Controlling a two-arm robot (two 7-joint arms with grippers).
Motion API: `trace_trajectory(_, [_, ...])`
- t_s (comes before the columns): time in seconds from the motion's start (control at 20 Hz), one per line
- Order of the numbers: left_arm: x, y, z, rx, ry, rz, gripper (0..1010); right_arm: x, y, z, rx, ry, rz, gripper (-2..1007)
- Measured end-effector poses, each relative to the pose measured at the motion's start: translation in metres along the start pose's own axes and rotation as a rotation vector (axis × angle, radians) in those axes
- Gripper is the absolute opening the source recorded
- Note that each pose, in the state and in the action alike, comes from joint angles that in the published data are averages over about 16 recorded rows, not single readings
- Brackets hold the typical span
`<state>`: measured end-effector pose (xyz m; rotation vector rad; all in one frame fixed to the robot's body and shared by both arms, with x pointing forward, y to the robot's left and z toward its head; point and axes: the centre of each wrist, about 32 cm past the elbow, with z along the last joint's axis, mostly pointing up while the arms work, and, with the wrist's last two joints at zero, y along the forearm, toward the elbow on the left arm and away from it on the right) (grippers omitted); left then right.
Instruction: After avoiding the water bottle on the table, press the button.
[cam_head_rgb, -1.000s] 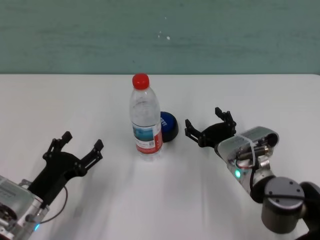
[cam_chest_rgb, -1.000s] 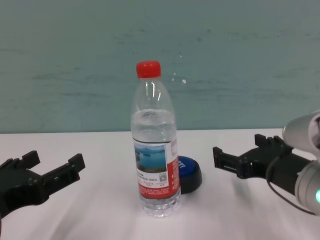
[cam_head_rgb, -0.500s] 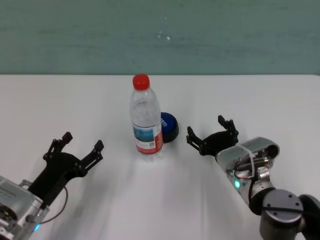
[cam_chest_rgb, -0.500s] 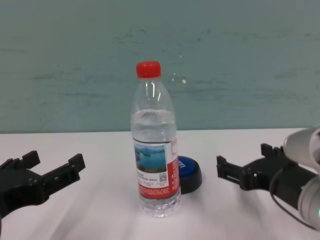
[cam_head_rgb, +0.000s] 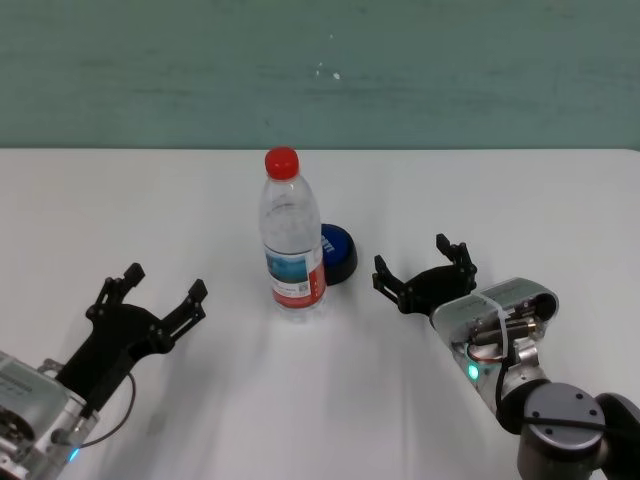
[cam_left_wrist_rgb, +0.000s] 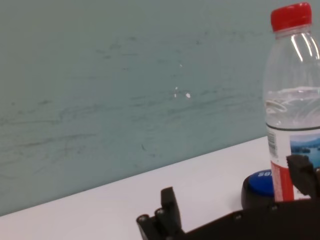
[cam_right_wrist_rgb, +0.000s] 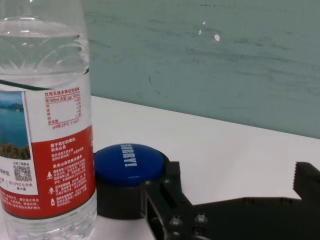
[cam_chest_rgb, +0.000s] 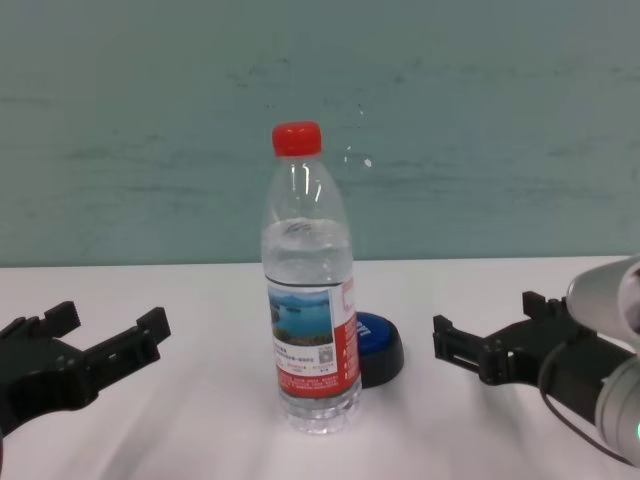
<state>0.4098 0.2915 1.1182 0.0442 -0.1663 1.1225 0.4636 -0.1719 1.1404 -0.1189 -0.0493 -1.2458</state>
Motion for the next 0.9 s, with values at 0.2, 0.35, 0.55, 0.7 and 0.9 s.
trace_trajectory(0.2, [0.0000,0.0000,0.0000,0.000,0.000,0.000,1010,0.0001,0.0002,0.0002,0.001,-0.001,0.001,1004])
trace_trajectory(0.35, [0.0000,0.0000,0.0000,0.000,0.000,0.000,1010,0.0003,0.0003,0.0004,0.001,-0.002,0.001,1004])
trace_trajectory(0.55, [0.0000,0.0000,0.0000,0.000,0.000,0.000,1010,0.0004,0.0005,0.0005,0.001,-0.002,0.002,1004])
trace_trajectory(0.7, [0.0000,0.0000,0.0000,0.000,0.000,0.000,1010,0.0004,0.0005,0.0005,0.001,-0.002,0.002,1004])
trace_trajectory(0.9, [0.0000,0.0000,0.0000,0.000,0.000,0.000,1010,0.0005,0.0006,0.0005,0.001,-0.003,0.002,1004])
